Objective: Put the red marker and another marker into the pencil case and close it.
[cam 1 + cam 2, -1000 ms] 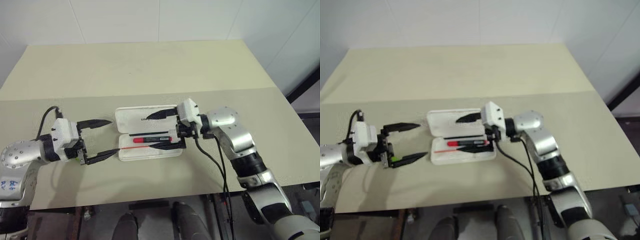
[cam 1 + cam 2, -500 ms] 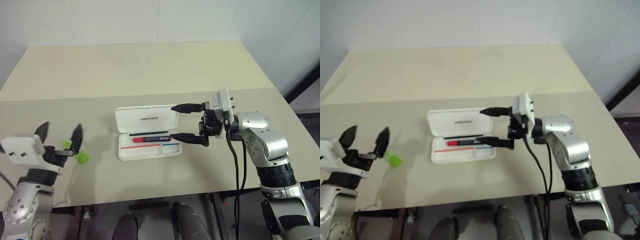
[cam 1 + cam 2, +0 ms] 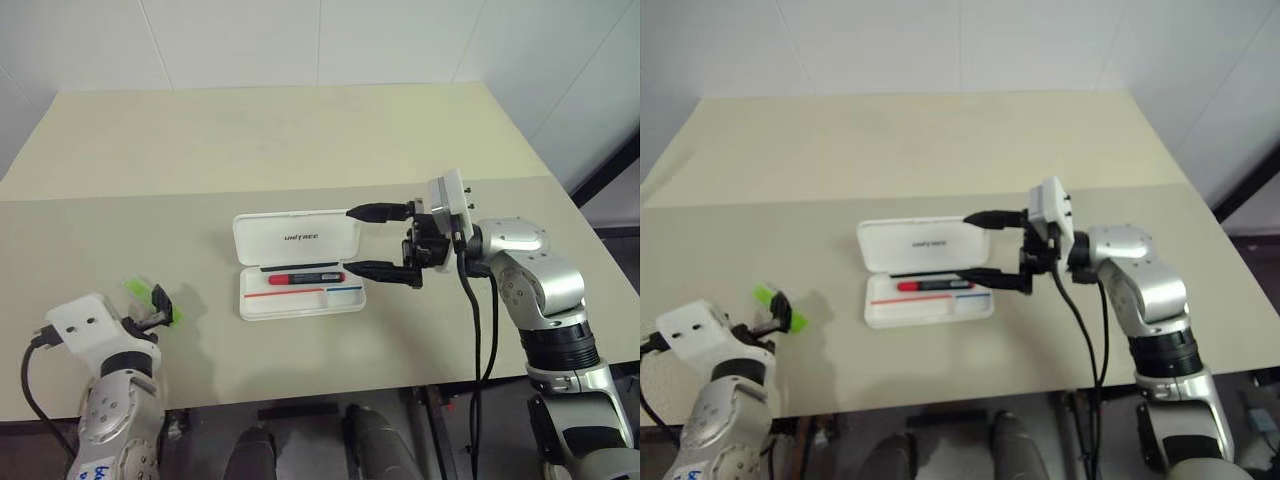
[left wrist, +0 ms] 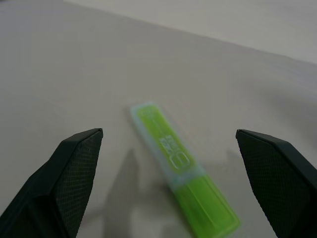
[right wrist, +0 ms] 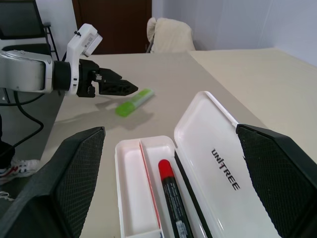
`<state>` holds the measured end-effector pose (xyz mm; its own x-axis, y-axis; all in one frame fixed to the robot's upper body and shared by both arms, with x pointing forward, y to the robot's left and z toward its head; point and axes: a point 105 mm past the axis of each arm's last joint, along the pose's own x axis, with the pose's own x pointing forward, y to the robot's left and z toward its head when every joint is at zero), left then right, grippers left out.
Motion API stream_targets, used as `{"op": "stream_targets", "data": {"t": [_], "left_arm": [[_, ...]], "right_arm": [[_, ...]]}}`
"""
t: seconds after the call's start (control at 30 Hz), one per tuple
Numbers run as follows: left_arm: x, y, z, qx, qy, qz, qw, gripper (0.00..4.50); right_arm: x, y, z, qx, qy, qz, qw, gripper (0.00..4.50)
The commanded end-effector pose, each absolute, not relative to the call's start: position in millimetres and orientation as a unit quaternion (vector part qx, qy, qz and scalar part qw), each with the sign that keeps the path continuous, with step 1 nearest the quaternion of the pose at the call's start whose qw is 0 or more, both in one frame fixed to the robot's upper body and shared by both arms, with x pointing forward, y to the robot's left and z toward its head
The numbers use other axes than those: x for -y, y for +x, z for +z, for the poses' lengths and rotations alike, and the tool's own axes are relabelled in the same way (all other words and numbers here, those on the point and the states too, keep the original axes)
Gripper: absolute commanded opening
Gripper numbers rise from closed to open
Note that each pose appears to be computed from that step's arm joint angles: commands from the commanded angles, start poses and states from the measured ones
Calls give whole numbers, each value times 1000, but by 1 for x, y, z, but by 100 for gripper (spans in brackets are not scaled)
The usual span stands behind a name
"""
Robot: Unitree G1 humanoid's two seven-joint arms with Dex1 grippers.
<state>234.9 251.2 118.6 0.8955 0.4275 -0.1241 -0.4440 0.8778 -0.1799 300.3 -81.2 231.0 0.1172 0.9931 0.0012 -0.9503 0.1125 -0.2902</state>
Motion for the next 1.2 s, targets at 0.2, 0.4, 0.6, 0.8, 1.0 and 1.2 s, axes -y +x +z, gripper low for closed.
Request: {"op": "stream_targets", "data": {"t": [0.2, 0.4, 0.6, 0.8, 1.0, 1.2], "left_arm": [[-252, 237, 105, -68, -112, 252, 959, 450], [-254, 245, 101, -77, -124, 254, 956, 450], [-259, 246, 100, -81, -133, 259, 953, 392], [-264, 246, 101, -84, -128, 263, 952, 189], [-269, 247, 103, -92, -117, 266, 953, 104], [-272, 252, 111, -79, -115, 263, 955, 104]], "right_arm": [[87, 290, 260, 141, -136, 646, 738, 447], [87, 287, 264, 146, -139, 642, 739, 447], [87, 285, 265, 150, -138, 638, 742, 450], [89, 284, 263, 150, -132, 639, 743, 450], [92, 276, 256, 129, -137, 664, 724, 450], [95, 269, 248, 109, -147, 685, 705, 450]]}}
